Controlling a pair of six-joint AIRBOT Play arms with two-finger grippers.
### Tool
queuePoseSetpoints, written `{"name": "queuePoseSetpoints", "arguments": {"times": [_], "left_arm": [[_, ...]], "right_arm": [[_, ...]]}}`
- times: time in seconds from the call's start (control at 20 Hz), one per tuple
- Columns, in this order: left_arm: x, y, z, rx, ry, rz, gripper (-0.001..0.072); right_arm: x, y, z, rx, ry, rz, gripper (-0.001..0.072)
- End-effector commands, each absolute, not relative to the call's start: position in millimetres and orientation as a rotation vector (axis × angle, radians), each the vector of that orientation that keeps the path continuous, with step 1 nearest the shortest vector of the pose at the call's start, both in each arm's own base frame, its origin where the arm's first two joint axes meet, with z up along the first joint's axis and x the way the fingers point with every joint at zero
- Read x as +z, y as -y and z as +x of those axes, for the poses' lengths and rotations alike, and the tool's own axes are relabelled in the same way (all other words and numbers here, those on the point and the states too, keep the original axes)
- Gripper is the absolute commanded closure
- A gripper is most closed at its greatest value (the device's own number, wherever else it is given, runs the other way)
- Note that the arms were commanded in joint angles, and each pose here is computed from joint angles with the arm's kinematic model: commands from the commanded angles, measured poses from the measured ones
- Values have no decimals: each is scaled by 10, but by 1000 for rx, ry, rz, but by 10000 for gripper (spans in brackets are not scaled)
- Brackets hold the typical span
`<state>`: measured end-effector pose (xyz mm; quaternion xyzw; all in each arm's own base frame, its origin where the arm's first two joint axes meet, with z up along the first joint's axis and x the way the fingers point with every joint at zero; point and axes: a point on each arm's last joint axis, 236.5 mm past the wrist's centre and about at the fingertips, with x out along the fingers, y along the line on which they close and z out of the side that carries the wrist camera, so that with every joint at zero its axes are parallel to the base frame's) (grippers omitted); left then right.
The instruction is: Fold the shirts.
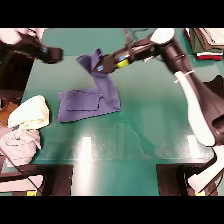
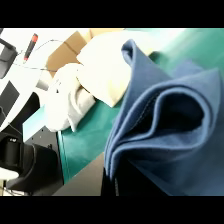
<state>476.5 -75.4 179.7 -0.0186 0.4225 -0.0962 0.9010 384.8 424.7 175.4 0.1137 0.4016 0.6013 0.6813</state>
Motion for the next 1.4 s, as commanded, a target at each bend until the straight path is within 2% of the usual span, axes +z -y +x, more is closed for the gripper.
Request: {"name": "queuePoseSetpoints", "arguments": {"times": [0.0,0.05,0.1,0.15,0.3,0.35,0.4,0.5,0.6,0.85,1.0,1.2,1.35], "left_arm": [[2239,325,4556,-104,-793,-25,684],[2265,324,4536,-104,-789,-24,684],[2260,327,4525,-105,-793,-25,684],[2243,326,4515,-105,-802,-24,684],[2225,326,4498,-106,-812,-24,684],[2212,326,4484,-106,-820,-23,684],[2199,328,4470,-108,-828,-20,684],[2185,330,4458,-111,-835,-16,684],[2185,337,4456,-113,-836,-18,684],[2189,446,4447,-152,-838,-49,684],[2193,515,4460,-184,-830,-43,684],[2177,517,4463,-186,-834,-41,684],[2164,518,4446,-197,-841,-20,684]], "right_arm": [[1413,-4883,3721,1381,-856,232,686],[1286,-5062,3633,1403,-839,202,502],[1180,-5202,3553,1415,-838,189,221],[1115,-5269,3496,1423,-844,181,49],[1001,-5058,3556,1392,-925,158,45],[909,-4874,3638,1349,-984,141,78],[778,-4630,3734,1299,-1051,112,144],[505,-4128,3902,1211,-1163,95,144],[280,-3654,4068,1118,-1251,154,144],[-253,-2641,4383,843,-1422,424,144],[-411,-2670,4320,844,-1472,578,144],[-648,-3040,4202,876,-1522,551,143],[-657,-3446,4222,907,-1485,532,144]]}}
